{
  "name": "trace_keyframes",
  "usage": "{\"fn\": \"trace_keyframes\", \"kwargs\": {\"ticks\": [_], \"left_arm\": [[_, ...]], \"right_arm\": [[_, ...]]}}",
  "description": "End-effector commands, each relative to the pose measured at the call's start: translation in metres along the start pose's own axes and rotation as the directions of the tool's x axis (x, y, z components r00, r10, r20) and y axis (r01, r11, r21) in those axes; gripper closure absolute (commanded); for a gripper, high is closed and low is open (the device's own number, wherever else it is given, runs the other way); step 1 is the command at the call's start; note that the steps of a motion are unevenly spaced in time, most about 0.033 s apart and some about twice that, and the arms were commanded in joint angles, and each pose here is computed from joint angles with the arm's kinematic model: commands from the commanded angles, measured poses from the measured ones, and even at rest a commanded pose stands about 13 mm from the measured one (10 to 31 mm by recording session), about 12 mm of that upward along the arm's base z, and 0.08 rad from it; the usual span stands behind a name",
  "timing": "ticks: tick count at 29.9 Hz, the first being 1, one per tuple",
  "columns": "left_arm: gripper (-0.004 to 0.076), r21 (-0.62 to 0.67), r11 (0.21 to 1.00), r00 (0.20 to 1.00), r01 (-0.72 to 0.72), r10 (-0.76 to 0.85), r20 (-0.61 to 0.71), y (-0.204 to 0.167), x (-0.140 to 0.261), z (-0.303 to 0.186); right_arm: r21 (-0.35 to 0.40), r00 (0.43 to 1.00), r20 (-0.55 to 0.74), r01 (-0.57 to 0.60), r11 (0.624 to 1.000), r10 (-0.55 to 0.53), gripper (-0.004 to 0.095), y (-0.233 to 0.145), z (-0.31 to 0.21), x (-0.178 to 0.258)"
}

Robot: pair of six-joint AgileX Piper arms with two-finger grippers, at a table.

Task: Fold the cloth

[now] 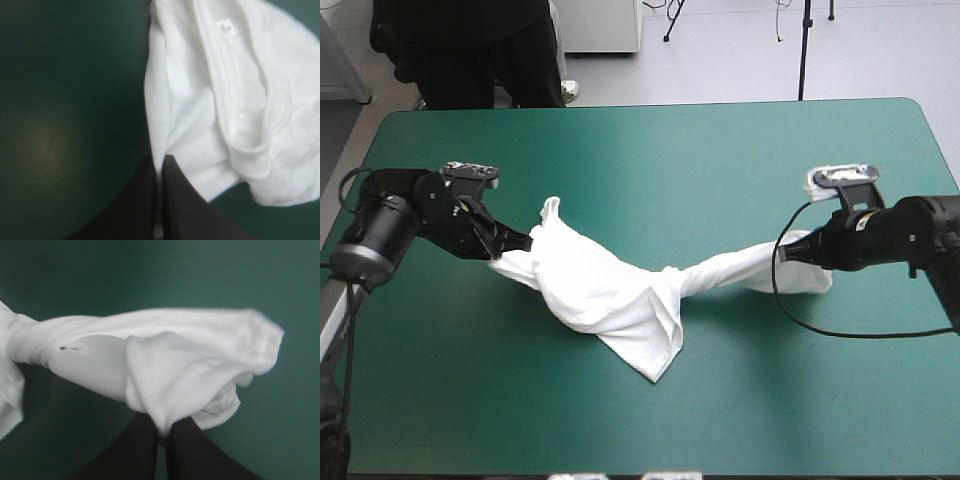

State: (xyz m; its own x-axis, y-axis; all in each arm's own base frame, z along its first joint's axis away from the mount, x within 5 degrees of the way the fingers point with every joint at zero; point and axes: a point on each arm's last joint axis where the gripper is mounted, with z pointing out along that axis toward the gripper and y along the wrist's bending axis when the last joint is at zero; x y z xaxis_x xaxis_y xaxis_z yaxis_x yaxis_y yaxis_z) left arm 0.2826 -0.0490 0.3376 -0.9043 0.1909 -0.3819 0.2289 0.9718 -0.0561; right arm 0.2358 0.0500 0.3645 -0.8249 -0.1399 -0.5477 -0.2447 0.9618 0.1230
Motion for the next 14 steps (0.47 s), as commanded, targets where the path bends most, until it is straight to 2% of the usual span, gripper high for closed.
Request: {"fn": "trace_keyframes", "kwargs": {"ticks": [1, 6, 10, 14], "left_arm": [[0.0733, 0.059, 0.998, 0.977, -0.012, 0.000, 0.211, -0.013, 0.001, -0.067], [0.0733, 0.085, 0.995, 0.873, -0.060, 0.011, 0.487, -0.025, 0.001, -0.156], [0.0733, 0.073, 0.992, 0.711, -0.100, 0.020, 0.703, -0.033, 0.010, -0.232], [0.0733, 0.041, 0.991, 0.553, -0.127, 0.037, 0.833, -0.039, 0.025, -0.291]], "right_arm": [[-0.006, 0.963, 0.268, 0.026, 1.000, -0.024, 0.0925, 0.013, -0.074, -0.021], [0.008, 0.837, 0.545, 0.063, 0.998, -0.057, 0.0925, 0.026, -0.163, -0.040], [0.028, 0.692, 0.717, 0.092, 0.995, -0.085, 0.0925, 0.036, -0.228, -0.043], [0.047, 0.564, 0.820, 0.110, 0.993, -0.101, 0.0925, 0.044, -0.274, -0.036]]}}
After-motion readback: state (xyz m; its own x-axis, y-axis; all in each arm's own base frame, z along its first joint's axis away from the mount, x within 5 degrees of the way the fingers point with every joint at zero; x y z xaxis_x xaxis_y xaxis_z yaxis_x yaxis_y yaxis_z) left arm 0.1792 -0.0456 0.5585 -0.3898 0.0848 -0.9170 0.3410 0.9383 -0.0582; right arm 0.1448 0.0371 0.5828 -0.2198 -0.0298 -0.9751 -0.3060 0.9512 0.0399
